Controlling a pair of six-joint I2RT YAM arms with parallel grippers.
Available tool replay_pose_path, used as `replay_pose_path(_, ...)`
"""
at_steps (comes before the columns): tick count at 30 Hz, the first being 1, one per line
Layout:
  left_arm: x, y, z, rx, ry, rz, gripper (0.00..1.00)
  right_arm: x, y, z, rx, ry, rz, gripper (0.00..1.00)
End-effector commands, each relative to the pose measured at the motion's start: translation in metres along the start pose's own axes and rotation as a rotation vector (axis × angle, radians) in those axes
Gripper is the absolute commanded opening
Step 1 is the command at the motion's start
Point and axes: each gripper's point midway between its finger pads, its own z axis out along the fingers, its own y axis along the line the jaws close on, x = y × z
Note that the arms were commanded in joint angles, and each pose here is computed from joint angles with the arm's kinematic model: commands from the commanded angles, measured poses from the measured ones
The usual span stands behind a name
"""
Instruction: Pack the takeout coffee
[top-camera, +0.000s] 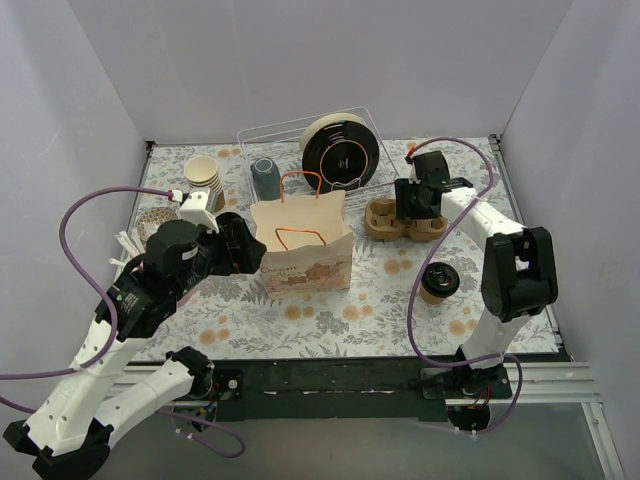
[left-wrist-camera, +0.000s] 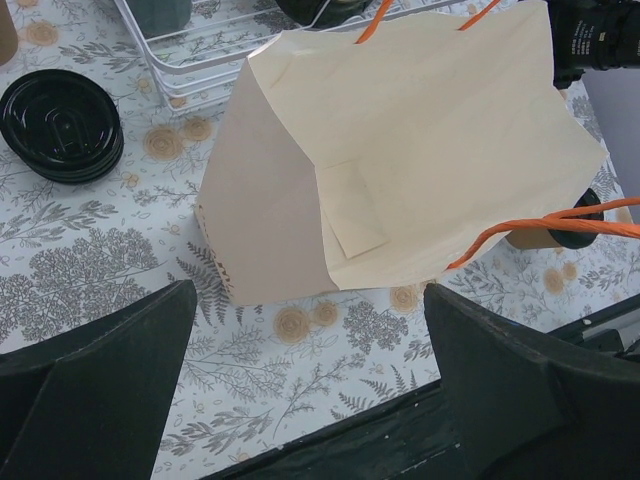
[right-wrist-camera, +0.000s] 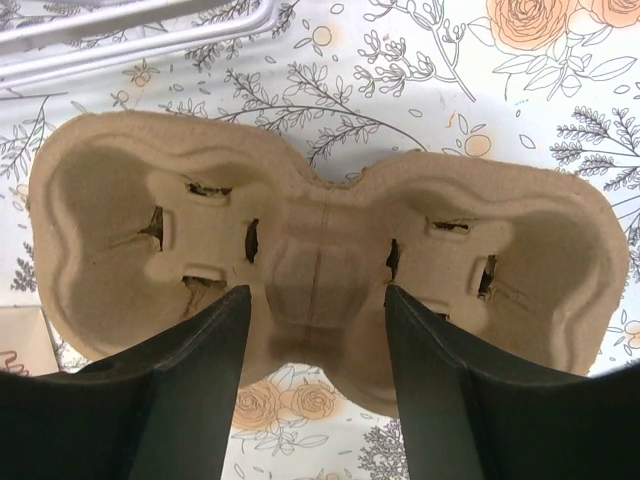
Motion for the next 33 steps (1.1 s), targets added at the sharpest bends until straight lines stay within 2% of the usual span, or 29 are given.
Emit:
replay_pose_path(1,-0.003,0.002,-0.003,-0.014,-0.004,0.000,0.98,-0.024,0.004,0.002,-0.010,-0.057,0.012,0.63)
replay_pose_path(8,-0.002,0.003,0.002,-0.022,0.002,0.004,0.98,-0.028,0.001,0.006,0.013,-0.056,0.023,0.59)
replay_pose_path(21,-0.005,0.000,0.003,-0.013,0.000,0.009,0.98,-0.036,-0.002,0.000,0.035,-0.065,0.030,0.43)
replay_pose_path(33,-0.003,0.001,0.002,-0.016,0.002,0.003,0.98,-0.046,0.000,-0.016,0.031,-0.089,0.035,0.41)
